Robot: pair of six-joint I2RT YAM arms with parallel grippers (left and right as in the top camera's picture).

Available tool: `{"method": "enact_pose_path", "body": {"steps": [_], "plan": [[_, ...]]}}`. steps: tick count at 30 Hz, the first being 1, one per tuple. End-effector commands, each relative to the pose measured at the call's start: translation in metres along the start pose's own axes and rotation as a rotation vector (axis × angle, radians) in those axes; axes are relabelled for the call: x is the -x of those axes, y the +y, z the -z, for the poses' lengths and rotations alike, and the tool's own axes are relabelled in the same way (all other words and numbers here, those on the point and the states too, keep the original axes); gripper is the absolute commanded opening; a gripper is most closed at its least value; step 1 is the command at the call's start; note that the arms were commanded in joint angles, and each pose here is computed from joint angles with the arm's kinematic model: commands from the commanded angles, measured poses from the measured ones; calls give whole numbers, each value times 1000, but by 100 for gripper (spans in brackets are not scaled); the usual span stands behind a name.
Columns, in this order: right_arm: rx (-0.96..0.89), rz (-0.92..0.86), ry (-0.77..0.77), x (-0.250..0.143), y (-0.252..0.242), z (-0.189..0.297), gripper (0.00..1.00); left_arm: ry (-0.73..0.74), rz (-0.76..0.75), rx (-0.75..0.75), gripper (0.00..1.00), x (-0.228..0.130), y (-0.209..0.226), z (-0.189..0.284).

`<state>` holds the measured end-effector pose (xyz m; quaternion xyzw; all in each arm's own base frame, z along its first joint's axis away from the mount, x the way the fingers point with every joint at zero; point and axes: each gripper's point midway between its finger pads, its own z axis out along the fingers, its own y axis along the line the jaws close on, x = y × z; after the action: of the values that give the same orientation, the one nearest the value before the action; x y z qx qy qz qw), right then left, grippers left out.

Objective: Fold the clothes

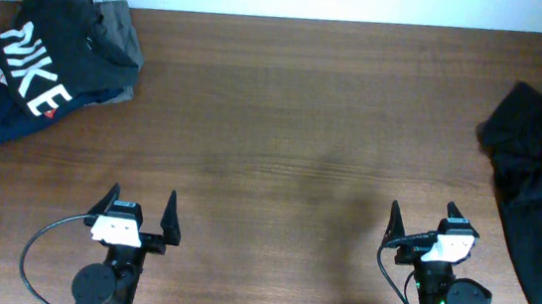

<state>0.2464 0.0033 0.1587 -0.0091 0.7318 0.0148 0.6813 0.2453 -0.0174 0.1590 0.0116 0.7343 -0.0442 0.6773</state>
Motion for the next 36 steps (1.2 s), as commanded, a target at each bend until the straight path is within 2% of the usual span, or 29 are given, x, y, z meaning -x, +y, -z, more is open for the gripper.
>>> {"method": "enact_pose_path", "body": {"steps": [1, 27, 30, 32, 36], "plan": [[-16, -12, 2, -2, -3, 0, 99, -2, 6, 12, 99, -2, 3, 0], [-9, -13, -6, 0, -2, 0, 99, -2, 6, 12, 99, -2, 3, 0], [223, -112, -25, 8, 37, 5, 99, -2, 6, 12, 99, -2, 3, 0], [423, -221, 29, 3, 70, 15, 99, -2, 6, 12, 99, -2, 3, 0], [534, -313, 32, 12, 86, 24, 99, -2, 6, 12, 99, -2, 3, 0]]}}
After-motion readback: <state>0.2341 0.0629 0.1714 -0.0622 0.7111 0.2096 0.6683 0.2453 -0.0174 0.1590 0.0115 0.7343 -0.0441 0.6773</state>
